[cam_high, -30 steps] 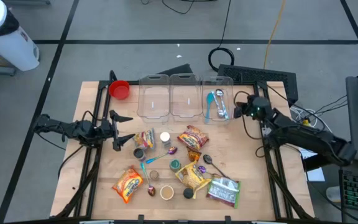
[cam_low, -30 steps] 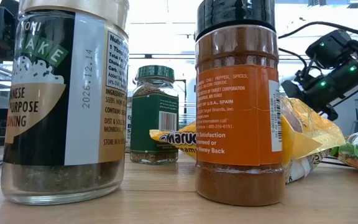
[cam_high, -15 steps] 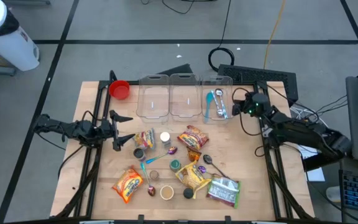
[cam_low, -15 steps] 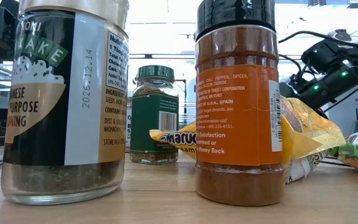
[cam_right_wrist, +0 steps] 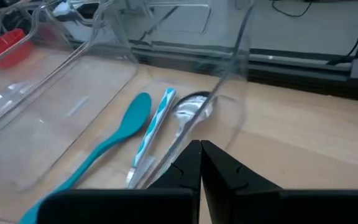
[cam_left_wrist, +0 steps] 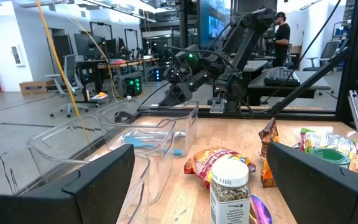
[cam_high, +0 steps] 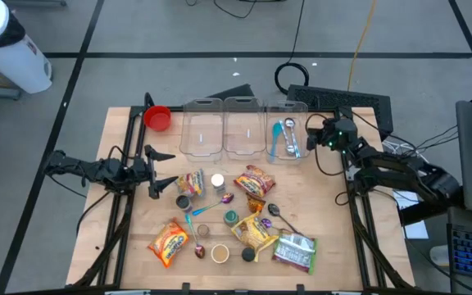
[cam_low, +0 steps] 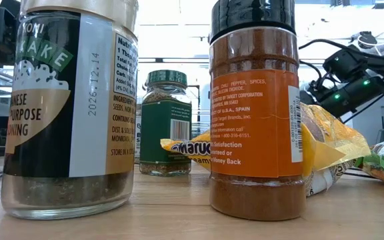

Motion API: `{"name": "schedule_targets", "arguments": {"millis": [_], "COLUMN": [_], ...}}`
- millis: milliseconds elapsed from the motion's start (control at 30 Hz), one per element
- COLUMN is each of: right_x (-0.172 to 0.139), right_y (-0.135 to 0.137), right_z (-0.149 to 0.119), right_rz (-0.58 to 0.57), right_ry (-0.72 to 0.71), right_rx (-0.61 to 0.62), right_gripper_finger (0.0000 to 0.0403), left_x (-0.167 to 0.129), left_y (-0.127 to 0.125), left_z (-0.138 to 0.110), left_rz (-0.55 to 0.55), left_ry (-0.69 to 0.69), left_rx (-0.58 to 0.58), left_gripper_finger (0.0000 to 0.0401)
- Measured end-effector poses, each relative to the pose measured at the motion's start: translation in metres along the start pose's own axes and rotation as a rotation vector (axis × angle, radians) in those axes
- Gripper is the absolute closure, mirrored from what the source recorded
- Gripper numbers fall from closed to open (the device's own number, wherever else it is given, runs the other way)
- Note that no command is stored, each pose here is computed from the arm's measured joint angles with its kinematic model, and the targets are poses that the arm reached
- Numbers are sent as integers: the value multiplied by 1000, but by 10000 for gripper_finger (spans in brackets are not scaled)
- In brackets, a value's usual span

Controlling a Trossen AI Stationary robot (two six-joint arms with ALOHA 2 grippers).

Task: Pick & Place Food Item
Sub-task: Adjust the right transparent bin, then put the black spoon into the right transparent bin

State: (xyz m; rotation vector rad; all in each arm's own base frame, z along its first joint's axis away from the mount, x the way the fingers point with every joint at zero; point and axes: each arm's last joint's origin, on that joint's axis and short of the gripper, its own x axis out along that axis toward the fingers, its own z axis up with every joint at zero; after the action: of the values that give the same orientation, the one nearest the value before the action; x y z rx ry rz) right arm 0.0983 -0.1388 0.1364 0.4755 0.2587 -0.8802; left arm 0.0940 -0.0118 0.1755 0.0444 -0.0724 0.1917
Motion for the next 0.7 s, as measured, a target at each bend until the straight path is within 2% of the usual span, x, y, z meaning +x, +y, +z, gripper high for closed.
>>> {"name": "schedule_targets", "arguments": {"millis": [200, 367, 467, 700], "right_x": [-4, -19, -31, -67], "right_y": [3, 14, 25, 75], "right_z": [12, 29, 37, 37], "right_rz": [26, 205, 363, 903], "right_ry": [-111, -257, -317, -347], "right_rx": [-74, -90, -86, -145], "right_gripper_finger": [403, 403, 403, 403], "left_x": [0, 0, 0, 0], "left_y": [0, 0, 0, 0], "left_z": [0, 0, 0, 0], "left_rz": [0, 0, 0, 0], "left_ry": [0, 0, 0, 0], "left_rx": [0, 0, 0, 0], "left_gripper_finger": [27, 27, 27, 27]}}
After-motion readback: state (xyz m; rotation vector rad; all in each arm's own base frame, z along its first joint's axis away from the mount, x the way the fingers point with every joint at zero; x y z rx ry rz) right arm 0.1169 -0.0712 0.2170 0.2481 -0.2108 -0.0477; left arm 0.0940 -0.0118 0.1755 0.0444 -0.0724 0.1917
